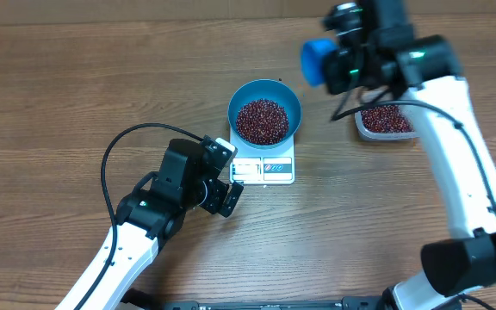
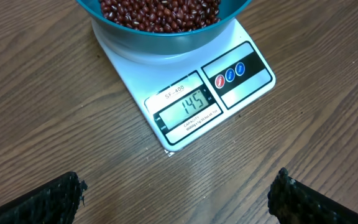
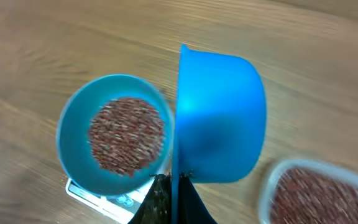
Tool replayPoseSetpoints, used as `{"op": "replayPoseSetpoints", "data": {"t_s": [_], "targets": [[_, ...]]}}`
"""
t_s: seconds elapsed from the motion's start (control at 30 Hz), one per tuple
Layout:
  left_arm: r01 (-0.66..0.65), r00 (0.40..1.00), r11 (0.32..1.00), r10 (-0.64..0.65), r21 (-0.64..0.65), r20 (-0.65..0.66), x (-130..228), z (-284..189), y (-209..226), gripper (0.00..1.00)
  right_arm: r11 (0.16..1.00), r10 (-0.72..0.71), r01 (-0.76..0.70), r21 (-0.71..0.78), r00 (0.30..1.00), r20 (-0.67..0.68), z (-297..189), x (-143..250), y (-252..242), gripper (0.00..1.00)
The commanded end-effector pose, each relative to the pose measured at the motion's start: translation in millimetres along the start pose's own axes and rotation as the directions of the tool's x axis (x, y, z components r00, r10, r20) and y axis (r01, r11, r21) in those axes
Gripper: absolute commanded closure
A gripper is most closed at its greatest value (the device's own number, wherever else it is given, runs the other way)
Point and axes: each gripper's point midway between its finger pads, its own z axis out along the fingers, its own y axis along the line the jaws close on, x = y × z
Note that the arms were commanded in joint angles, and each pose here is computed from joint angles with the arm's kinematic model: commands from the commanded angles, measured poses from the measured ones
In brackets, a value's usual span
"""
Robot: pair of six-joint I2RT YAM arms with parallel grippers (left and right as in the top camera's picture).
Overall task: Scoop item into bowl and weigh 150g on scale
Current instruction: 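Move the empty scoop back over the bean tub, right gripper, then lower the scoop into the red beans with the right gripper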
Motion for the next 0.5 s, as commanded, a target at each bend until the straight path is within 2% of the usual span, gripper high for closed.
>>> {"op": "replayPoseSetpoints", "data": {"t_s": [0.0, 0.23, 0.47], "targets": [[0.013, 1.000, 1.000, -0.013, 0.001, 0.004, -0.4, -0.3, -1.2, 0.00, 0.996, 0.089, -0.090, 0.018, 0.994, 0.063, -36.6, -6.4, -31.3, 0.96], [0.013, 1.000, 1.000, -0.013, 0.001, 0.004, -0.4, -0.3, -1.2, 0.00, 0.942, 0.314, -0.308, 0.136, 0.949, -0.027, -50.9, 40.5, -107.0, 0.96], [0.013, 1.000, 1.000, -0.013, 0.001, 0.004, -0.4, -0.3, -1.2, 0.00, 0.906, 0.366, -0.321, 0.275, 0.921, -0.132, -26.1, 86.7, -135.8, 0.96]]}}
